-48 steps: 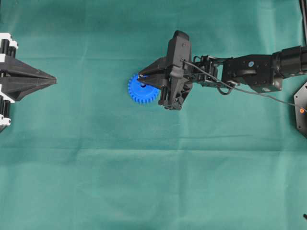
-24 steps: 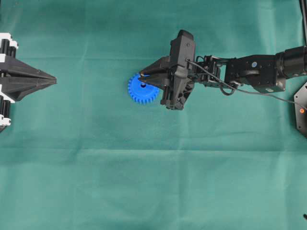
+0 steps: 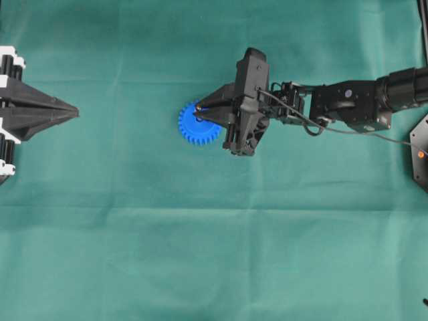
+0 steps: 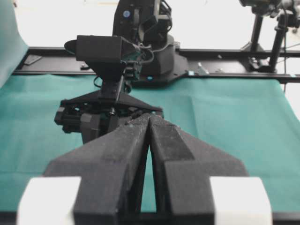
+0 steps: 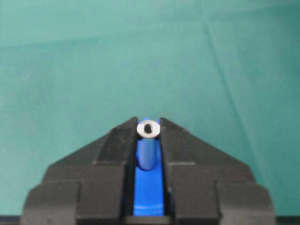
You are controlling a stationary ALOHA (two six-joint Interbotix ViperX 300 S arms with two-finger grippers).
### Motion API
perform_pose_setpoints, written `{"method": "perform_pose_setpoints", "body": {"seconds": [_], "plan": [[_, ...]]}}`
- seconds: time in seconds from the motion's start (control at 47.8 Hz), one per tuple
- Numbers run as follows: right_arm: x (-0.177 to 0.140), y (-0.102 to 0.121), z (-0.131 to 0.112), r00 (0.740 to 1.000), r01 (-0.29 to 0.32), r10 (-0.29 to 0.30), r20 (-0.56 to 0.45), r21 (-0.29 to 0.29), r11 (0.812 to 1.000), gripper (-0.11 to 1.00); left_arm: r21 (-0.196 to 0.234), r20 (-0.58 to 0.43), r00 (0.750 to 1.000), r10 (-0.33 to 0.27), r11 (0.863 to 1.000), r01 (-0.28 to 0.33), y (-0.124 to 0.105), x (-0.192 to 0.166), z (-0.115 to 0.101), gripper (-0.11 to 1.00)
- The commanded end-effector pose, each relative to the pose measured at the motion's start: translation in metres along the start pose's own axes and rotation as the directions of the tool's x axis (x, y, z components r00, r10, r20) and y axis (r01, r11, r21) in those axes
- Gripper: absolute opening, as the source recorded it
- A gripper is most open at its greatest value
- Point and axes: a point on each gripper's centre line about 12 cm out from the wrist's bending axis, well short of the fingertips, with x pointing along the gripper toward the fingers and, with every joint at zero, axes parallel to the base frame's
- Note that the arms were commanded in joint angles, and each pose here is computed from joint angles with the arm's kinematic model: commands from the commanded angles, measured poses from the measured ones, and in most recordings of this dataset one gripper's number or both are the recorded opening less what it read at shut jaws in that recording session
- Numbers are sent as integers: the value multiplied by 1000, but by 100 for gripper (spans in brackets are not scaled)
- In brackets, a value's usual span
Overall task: Insert the shaft placed at a random location into the center hole of the medium gear at another random location.
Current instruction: 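Lower the shaft with the right gripper into the gear's center hole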
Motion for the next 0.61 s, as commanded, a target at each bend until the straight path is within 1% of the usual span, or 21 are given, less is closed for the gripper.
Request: {"method": "perform_pose_setpoints", "body": {"seconds": [0.0, 0.418, 0.586], "plan": [[0, 0, 10, 999, 2, -2, 37, 18, 1000, 13, 3, 23, 1000, 1, 1000, -1, 0, 3, 9, 0], [8, 0, -5, 1000, 5, -5, -6, 24, 1000, 13, 2, 21, 1000, 1, 1000, -1, 0, 3, 9, 0], [8, 1, -6, 1000, 3, -3, -11, 22, 1000, 13, 3, 20, 1000, 1, 1000, -1, 0, 3, 8, 0]]}}
